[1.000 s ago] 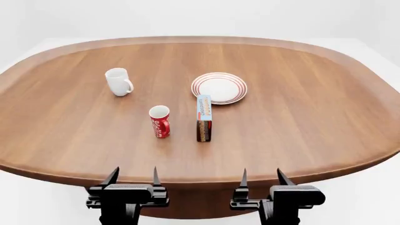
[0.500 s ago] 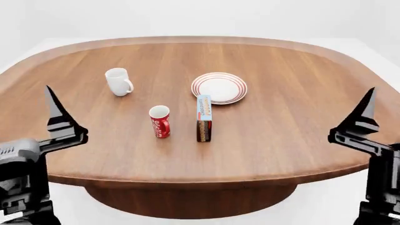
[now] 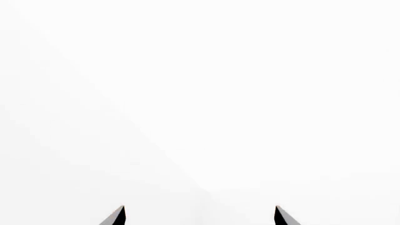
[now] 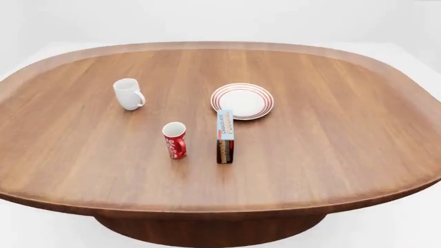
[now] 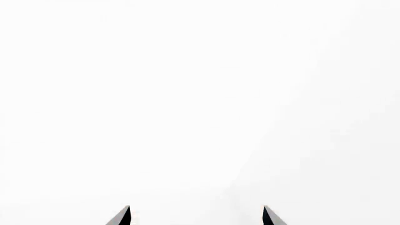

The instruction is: Pick up the white mug and put it on the plate, and put the chocolate pudding to the right of the plate.

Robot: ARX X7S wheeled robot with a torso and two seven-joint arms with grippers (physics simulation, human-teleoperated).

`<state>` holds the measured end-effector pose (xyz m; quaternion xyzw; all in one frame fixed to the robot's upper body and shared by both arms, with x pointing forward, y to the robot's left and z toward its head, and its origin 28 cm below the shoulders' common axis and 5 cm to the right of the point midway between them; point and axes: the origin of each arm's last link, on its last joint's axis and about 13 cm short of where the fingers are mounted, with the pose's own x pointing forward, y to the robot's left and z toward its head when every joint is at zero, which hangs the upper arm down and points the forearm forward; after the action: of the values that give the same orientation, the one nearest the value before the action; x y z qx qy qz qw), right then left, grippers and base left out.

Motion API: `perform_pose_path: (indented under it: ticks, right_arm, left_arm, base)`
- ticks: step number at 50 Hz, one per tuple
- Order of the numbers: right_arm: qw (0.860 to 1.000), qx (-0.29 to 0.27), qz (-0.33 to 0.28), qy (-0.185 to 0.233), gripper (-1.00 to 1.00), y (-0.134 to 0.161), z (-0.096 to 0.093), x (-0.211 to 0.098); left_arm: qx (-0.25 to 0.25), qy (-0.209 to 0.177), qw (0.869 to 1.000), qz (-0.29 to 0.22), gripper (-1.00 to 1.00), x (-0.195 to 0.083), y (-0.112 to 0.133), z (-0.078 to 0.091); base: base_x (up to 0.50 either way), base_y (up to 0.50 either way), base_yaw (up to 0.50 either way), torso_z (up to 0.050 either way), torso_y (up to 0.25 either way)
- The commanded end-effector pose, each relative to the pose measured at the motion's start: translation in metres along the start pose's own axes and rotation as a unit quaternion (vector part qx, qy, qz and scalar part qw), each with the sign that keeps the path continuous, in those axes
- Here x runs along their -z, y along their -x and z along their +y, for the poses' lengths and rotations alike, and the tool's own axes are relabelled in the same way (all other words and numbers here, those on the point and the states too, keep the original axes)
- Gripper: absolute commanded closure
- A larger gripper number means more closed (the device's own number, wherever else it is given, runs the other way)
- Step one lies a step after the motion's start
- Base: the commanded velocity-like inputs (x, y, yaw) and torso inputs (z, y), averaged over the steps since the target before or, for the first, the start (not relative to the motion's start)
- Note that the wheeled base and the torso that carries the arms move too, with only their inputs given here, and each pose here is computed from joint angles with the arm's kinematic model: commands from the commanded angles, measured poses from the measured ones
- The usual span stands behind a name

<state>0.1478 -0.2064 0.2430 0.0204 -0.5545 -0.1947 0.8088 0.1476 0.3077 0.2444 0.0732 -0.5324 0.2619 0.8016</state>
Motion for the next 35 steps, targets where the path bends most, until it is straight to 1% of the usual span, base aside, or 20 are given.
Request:
perform_pose_path:
  ticks: [1,6,20,35]
  right_arm:
    - [0.999,-0.045,-0.018,0.005,-1.00,0.0062,0.0030,-0.0058]
    - [0.998,-0.059,-0.011,0.001,-1.00,0.0071,0.0066,-0.0046]
    - [0.997,-0.077,0.001,-0.005,-1.00,0.0085,0.0113,-0.0017]
    - [0.996,-0.090,0.010,-0.009,-1.00,0.0114,0.0126,-0.0001]
  left_arm:
    - [-0.006,-0.021,1.000,-0.022,-1.00,-0.0061,0.0010,0.0071]
    - [-0.005,-0.020,1.000,-0.020,-1.00,-0.0051,0.0013,0.0063]
    - [-0.001,-0.017,1.000,-0.015,-1.00,-0.0037,0.0013,0.0056]
    - [0.006,-0.014,1.000,-0.012,-1.00,-0.0026,0.0021,0.0030]
  base:
    - [0.50,0.00,0.00,0.000,0.000]
    - [0.50,0.00,0.00,0.000,0.000]
    - [0.50,0.00,0.00,0.000,0.000]
    - [0.50,0.00,0.00,0.000,0.001]
